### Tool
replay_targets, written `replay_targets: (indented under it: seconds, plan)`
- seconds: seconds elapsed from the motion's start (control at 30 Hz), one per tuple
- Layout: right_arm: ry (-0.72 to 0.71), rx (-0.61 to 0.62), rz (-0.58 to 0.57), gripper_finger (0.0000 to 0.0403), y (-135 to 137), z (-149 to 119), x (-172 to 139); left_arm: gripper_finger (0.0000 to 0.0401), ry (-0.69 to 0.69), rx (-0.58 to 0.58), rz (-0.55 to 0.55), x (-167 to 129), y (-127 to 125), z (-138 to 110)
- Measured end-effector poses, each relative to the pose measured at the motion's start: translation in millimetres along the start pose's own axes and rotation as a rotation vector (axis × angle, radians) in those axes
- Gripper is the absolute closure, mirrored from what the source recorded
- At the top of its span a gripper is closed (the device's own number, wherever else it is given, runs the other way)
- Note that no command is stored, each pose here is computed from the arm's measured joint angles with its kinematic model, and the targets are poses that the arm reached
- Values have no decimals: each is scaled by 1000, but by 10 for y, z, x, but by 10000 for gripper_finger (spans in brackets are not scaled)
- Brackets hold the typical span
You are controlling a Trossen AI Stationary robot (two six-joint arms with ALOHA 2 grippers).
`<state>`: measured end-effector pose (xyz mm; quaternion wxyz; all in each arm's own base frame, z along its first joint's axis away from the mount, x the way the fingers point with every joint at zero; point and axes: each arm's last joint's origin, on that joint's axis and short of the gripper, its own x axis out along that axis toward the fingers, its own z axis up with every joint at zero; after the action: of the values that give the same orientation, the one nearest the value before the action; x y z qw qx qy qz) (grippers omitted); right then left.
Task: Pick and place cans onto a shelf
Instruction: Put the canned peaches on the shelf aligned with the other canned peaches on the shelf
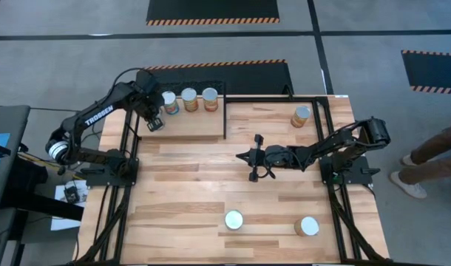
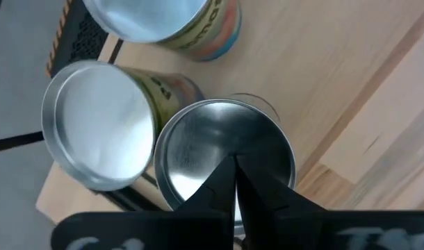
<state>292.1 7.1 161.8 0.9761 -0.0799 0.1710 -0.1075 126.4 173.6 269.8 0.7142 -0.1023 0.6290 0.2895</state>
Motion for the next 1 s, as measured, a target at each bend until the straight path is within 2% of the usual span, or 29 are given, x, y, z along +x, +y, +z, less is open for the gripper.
replay_targets:
  seconds: [0.8, 1.0]
  plan:
    - [0, 1, 0, 384, 0, 0, 0, 401, 13, -14, 116, -21, 84, -34]
    - [1, 0, 1, 385, 0, -1, 0, 401, -78, 6, 149, -245, 38, -77]
